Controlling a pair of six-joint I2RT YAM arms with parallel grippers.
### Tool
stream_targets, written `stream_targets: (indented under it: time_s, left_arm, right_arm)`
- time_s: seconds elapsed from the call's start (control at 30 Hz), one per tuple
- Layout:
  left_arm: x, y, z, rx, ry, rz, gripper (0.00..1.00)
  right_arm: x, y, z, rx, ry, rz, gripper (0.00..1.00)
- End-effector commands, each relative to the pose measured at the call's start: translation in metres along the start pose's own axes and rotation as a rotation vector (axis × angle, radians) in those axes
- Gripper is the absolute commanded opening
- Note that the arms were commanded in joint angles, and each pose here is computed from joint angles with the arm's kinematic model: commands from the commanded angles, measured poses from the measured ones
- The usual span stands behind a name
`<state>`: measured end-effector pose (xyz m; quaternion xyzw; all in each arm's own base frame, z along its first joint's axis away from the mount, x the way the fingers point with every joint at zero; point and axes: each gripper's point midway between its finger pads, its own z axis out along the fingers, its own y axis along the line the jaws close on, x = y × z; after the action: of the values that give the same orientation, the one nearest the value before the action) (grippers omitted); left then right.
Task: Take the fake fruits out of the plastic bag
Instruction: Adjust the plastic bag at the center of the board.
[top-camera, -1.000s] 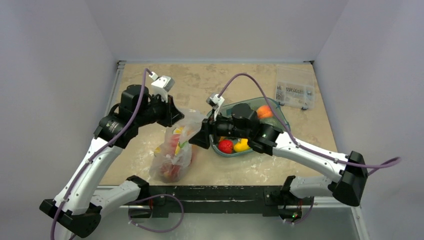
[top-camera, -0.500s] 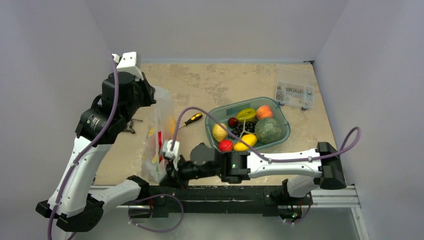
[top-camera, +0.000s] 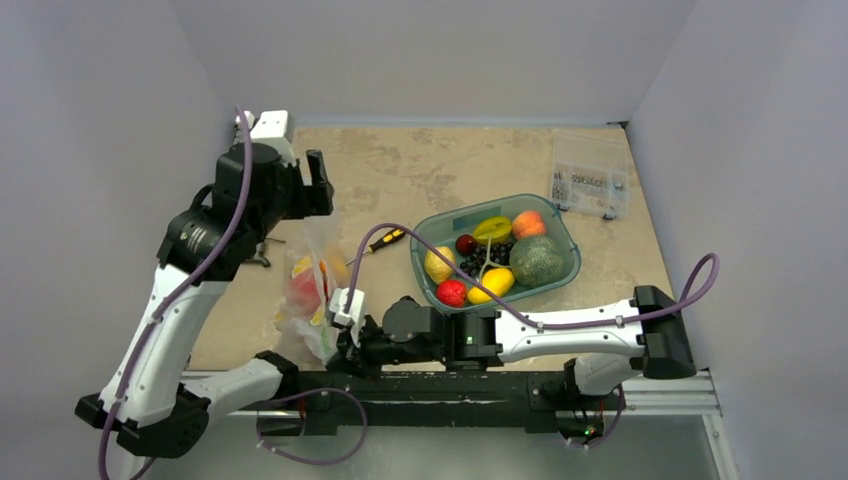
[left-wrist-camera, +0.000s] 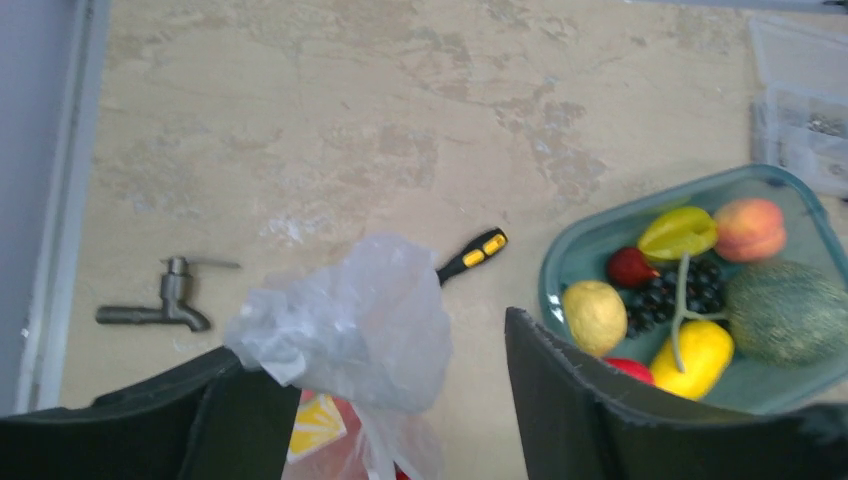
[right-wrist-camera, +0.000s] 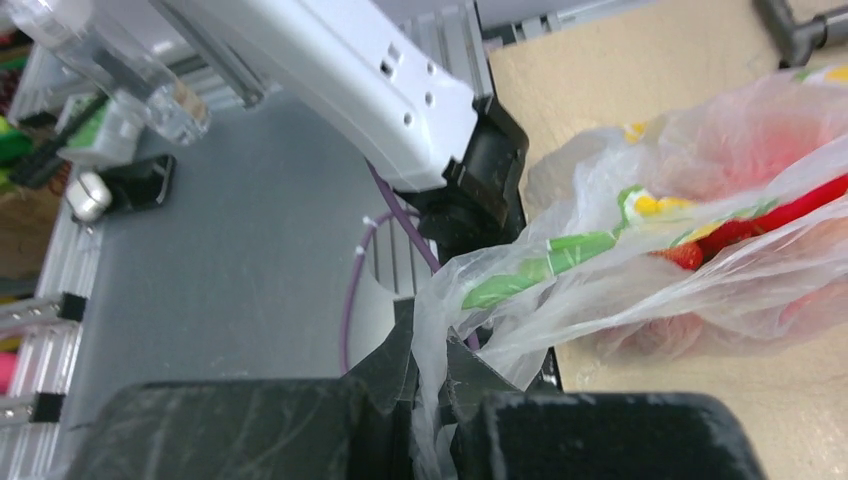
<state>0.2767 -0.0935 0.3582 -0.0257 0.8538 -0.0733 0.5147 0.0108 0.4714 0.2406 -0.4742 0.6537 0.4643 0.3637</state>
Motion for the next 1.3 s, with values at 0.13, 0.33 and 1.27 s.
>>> stream_targets:
  time_s: [0.13, 0.33, 1.27]
  left_arm:
    - [0.022, 0.014, -0.092, 0.152, -0.050, -0.068, 1.00]
    - [0.057, 0.033, -0.118, 0.164, -0.070, -0.109, 0.94]
    - [0.135, 0.014, 0.002, 0.073, 0.205, -0.080, 0.46]
  right_arm:
    - [-0.044, -0.022, -0.014, 0.008, -0.171, 0.090, 0.00]
    - [-0.046, -0.032, -0.021, -0.004, -0.184, 0.115, 0.00]
    - [-0.052, -0.021, -0.023, -0.052, -0.194, 0.147, 0.01]
